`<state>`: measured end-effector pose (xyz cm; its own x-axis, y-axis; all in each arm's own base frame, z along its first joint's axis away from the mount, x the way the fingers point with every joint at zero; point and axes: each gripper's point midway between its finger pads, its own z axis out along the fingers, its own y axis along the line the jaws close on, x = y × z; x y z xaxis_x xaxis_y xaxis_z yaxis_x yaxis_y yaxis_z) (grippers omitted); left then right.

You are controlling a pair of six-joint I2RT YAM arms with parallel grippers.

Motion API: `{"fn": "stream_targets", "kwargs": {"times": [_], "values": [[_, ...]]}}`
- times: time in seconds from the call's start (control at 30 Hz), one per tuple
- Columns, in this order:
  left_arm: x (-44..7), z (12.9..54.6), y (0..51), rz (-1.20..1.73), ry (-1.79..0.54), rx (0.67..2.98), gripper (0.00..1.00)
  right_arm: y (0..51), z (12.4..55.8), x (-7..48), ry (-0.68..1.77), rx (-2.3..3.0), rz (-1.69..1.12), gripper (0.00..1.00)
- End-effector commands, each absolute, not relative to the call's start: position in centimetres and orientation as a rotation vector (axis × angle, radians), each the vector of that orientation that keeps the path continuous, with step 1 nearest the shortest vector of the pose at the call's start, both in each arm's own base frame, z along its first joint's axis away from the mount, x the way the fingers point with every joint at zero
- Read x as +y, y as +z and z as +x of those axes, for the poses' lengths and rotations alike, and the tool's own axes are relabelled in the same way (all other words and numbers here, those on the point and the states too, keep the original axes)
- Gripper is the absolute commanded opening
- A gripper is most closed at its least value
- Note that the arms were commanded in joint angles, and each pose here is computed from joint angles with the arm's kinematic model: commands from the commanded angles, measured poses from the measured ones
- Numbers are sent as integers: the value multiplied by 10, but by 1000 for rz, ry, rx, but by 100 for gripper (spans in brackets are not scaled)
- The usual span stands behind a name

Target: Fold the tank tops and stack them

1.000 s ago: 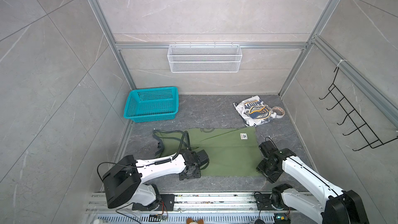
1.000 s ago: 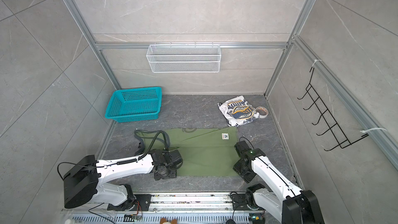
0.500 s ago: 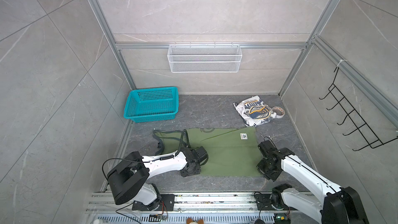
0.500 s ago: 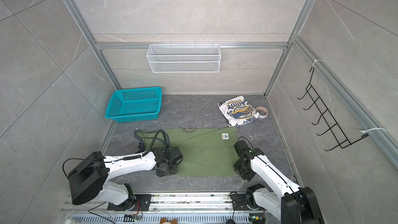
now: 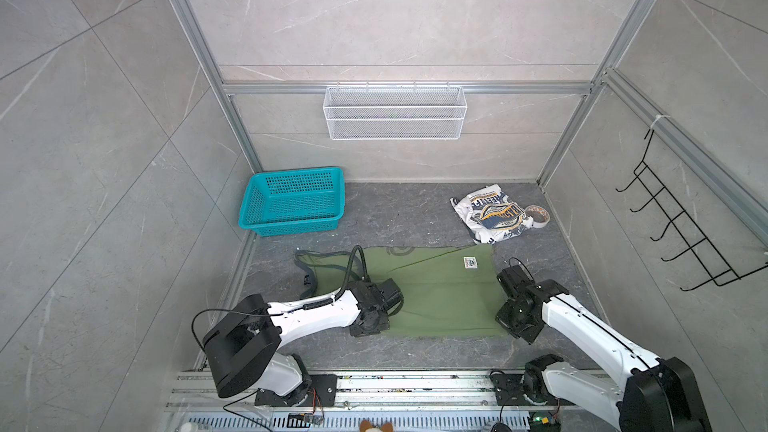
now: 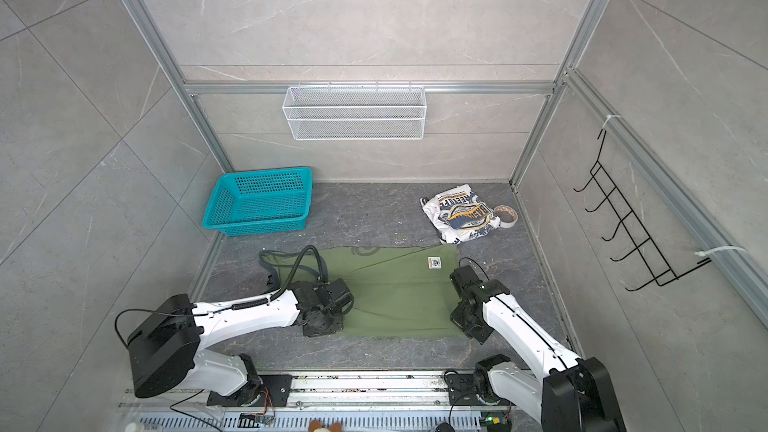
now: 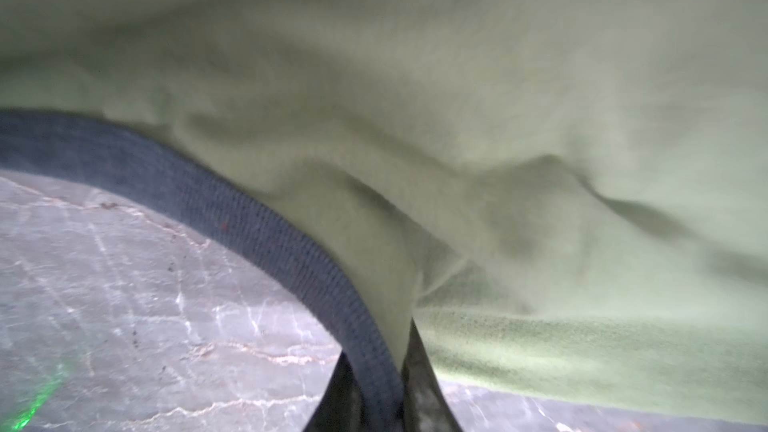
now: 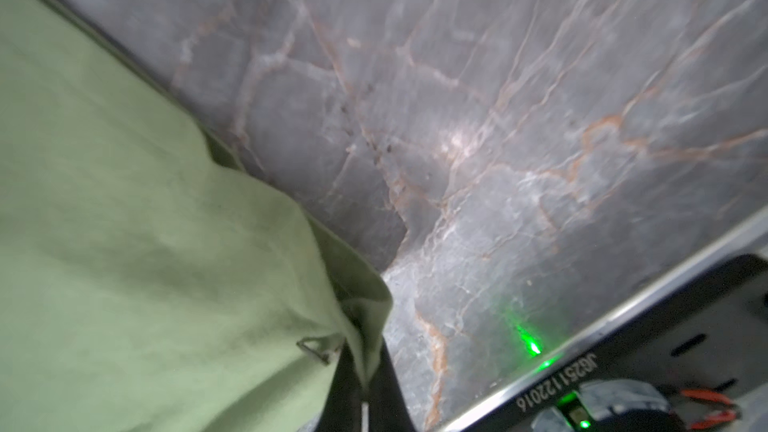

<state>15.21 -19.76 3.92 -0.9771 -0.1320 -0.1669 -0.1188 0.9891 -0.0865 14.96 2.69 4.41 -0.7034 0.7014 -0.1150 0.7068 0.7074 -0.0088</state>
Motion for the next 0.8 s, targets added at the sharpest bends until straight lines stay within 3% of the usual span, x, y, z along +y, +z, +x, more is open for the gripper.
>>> {"fn": "stream_targets", "kwargs": {"times": [0.0, 0.5, 0.77], "values": [[-195, 160, 65, -203, -139, 2894, 7, 68, 158, 11, -189, 2754, 1053, 1], [-206, 240, 72, -310, -251, 2876, 4, 83, 255, 41, -137, 2796, 732, 2], [-210, 265, 63, -345, -321, 2901, 17, 74, 281, 43, -162, 2787, 700, 4]]}}
